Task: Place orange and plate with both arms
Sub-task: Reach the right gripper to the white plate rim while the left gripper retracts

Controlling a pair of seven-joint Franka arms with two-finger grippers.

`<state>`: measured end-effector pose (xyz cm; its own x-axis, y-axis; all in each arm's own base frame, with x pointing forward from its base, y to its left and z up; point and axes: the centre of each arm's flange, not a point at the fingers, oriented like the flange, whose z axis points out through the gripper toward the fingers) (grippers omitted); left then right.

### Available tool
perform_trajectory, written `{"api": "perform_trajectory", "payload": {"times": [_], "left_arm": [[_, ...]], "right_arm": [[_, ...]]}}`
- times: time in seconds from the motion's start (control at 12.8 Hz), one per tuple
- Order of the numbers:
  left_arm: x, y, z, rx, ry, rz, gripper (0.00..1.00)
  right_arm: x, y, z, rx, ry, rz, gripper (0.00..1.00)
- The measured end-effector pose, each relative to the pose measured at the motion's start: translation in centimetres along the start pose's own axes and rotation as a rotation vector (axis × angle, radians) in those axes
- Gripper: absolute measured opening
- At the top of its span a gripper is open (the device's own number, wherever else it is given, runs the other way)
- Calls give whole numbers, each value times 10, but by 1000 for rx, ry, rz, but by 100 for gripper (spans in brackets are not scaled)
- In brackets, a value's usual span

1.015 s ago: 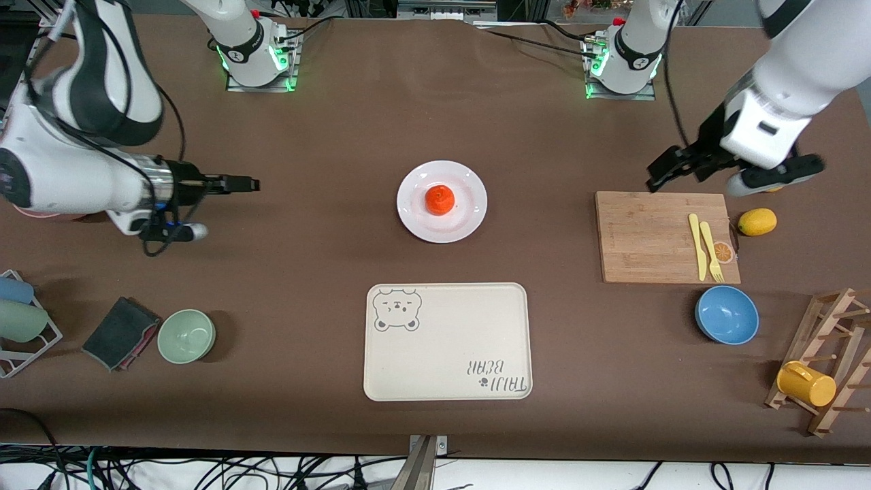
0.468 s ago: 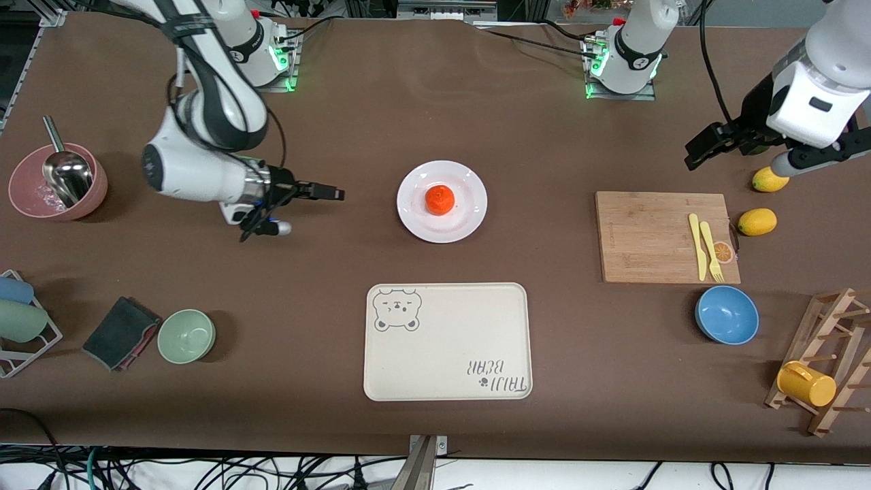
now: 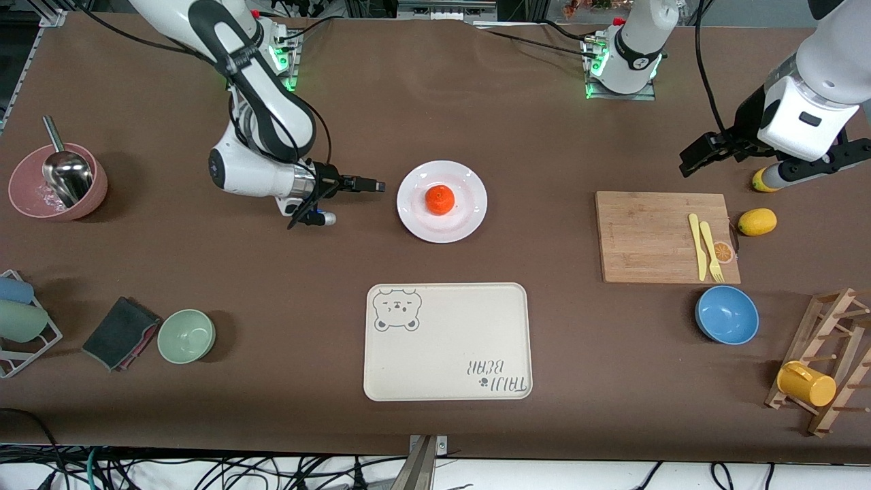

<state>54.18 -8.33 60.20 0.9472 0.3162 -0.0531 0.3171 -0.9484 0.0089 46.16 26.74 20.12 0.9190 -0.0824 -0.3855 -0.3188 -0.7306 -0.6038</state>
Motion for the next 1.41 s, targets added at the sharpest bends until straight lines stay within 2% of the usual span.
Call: {"api": "perform_trajectory", "payload": {"times": [0.23,0.47,0.78,0.86,1.25,1.33,1.41], "left_arm": [[6,-4,0,-10,16,-11,100],[9,-2,2,-13,18,-12,100],[16,-16,1,-15,19,-40,100],[16,-17,1,-17,19,-42,100],[16,-15,3,-26,11,-42,100],[16,-15,3,-26,11,-42,100],[16,-15,3,-26,11,-42,100]], "right_arm": [[1,14,35,50,10,8,100],[0,3,55,88,24,23,100],[4,-12,83,85,53,19,98],[6,-12,85,85,53,6,92],[12,-2,87,80,59,-123,26],[12,-1,88,80,60,-143,14],[13,-5,86,91,57,-170,8]]}}
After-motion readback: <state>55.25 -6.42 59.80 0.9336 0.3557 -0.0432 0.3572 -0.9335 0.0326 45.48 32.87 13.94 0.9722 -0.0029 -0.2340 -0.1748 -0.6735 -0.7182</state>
